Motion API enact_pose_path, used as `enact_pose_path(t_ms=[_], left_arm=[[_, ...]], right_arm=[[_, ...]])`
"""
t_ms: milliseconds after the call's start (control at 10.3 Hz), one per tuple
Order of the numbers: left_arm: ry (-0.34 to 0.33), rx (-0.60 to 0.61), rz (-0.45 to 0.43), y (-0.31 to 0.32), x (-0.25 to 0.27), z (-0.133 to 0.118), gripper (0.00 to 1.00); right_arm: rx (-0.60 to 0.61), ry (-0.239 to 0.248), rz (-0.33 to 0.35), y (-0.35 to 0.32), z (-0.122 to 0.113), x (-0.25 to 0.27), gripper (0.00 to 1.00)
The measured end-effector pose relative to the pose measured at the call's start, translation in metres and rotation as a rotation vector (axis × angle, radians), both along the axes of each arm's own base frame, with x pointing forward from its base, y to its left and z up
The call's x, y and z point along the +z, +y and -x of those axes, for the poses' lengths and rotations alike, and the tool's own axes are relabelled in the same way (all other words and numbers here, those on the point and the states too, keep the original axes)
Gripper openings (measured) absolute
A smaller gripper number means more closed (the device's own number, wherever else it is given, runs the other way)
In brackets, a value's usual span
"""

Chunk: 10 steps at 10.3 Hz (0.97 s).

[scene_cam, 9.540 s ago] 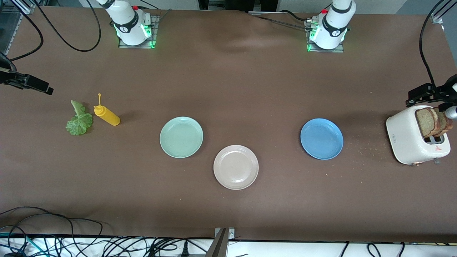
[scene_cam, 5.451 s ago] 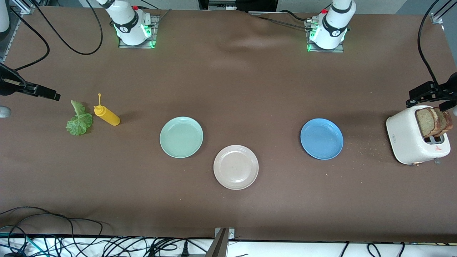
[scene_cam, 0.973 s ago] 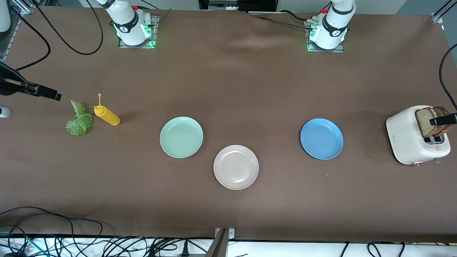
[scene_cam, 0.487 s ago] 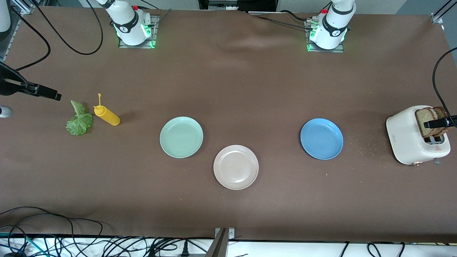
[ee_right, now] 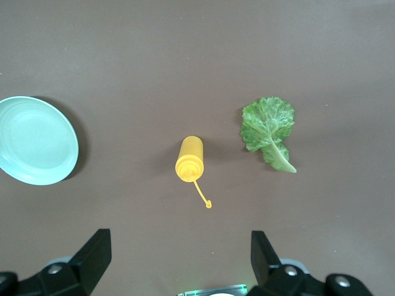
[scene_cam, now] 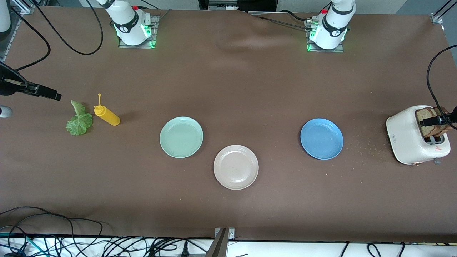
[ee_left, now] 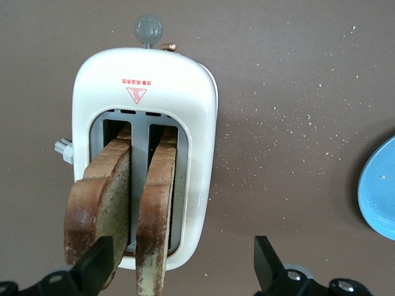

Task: Make sandwich on beige plate with both arms
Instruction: 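Lower the left gripper onto a toast slice in the toaster and grasp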

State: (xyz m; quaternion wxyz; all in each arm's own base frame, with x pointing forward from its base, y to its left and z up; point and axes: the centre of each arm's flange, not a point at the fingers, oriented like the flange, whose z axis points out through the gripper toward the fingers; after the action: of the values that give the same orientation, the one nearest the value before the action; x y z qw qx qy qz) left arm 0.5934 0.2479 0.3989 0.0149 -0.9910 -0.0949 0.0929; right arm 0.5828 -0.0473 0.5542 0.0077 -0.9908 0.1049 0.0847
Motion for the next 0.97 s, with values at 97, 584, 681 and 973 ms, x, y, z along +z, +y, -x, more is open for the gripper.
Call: enact_pose_path(t_ms=[97, 584, 681, 973], left_arm=[[-0.004, 0.004, -0.002, 0.002, -0.002, 0.002, 1.00], [-0.026, 0.007, -0.009, 0.003, -0.017, 0.014, 0.81], [-0.026, 0.008, -0.009, 0.004, -0.016, 0.015, 0.71], [-0.033, 0.008, -0.012, 0.006, -0.013, 0.016, 0.44]], right_arm=[[0.000, 0.000, 0.000, 0.000, 0.000, 0.000, 1.00], [0.000, 0.000, 0.000, 0.000, 0.000, 0.000, 1.00], [0.000, 0.000, 0.000, 0.000, 0.000, 0.000, 1.00], [0.000, 0.000, 0.000, 0.000, 0.000, 0.000, 1.00]])
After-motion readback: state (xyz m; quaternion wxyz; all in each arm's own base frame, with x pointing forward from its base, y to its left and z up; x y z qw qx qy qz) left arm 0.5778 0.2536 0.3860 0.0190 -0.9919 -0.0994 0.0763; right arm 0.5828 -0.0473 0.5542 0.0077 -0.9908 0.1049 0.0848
